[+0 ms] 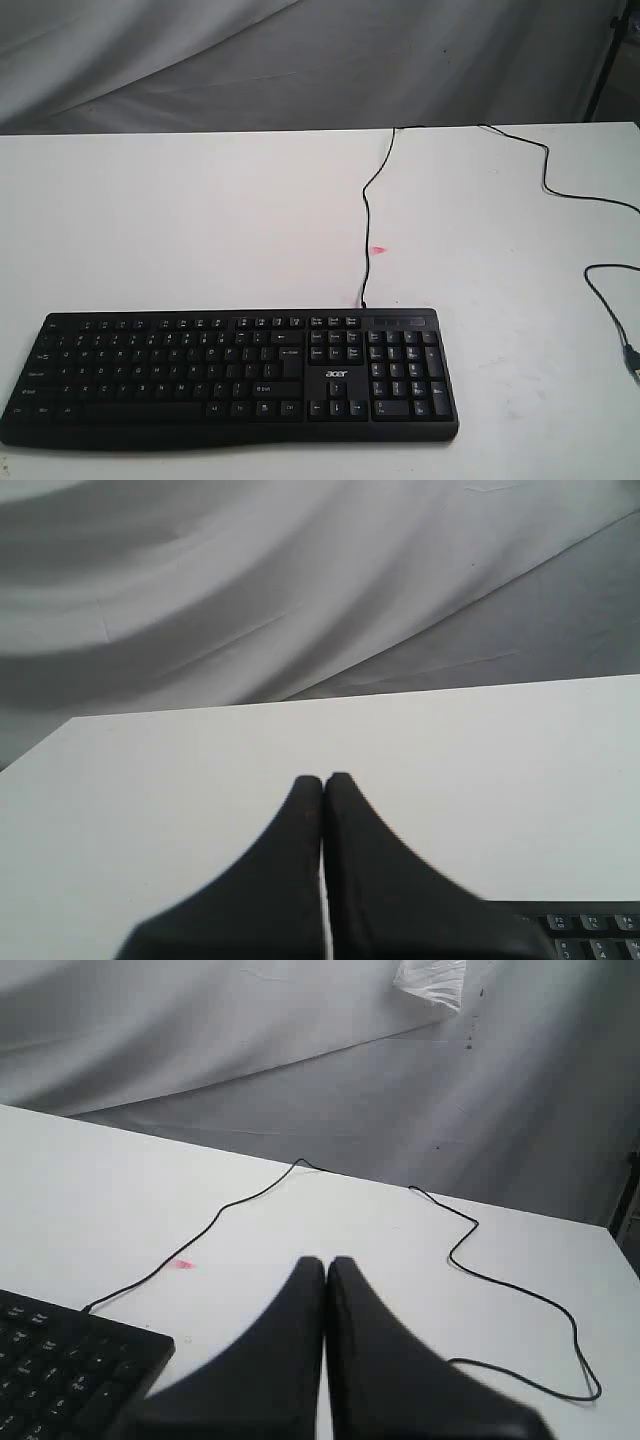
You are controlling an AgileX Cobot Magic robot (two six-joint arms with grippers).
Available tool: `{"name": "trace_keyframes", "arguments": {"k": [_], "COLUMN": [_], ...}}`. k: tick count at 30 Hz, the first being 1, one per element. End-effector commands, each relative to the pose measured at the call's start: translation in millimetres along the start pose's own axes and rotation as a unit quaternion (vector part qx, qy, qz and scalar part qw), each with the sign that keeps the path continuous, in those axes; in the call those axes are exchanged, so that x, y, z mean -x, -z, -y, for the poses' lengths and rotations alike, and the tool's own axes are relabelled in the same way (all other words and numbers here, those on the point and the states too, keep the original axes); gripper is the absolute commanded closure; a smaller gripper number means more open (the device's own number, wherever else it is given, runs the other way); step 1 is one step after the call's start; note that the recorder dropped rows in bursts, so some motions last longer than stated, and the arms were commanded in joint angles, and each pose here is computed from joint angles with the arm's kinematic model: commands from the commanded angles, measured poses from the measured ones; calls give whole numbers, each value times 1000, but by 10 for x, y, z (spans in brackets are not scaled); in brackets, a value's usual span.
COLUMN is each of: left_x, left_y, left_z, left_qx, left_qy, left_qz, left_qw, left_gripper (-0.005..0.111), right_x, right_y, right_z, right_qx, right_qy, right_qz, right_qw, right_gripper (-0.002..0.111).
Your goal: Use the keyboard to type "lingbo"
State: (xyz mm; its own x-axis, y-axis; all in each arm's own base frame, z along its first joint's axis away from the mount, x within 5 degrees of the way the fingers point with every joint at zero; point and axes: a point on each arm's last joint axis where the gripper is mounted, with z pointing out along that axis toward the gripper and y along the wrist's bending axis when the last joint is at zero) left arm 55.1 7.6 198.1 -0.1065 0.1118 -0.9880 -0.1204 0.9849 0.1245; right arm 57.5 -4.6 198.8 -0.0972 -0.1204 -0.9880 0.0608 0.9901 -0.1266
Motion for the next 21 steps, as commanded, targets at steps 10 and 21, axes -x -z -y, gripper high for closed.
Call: {"name": "trace_keyframes", "arguments": {"k": [10, 21], "left_x": [-14, -14], "left_y": [-6, -6], "left_z": [4, 4], "left_qx": [-2, -2], "left_qy": [1, 1], "left_qz": [-2, -2], "left_qw": [1000, 1000], "left_gripper": [106, 106], "right_x": [-12, 153], "right_y": [1, 50], "right_z": [2, 17], "right_qx": [-2, 1], "right_qy": [2, -24], "right_qz": [-1, -3], "right_qw": [1000, 1000], "right_gripper": [108, 108]}}
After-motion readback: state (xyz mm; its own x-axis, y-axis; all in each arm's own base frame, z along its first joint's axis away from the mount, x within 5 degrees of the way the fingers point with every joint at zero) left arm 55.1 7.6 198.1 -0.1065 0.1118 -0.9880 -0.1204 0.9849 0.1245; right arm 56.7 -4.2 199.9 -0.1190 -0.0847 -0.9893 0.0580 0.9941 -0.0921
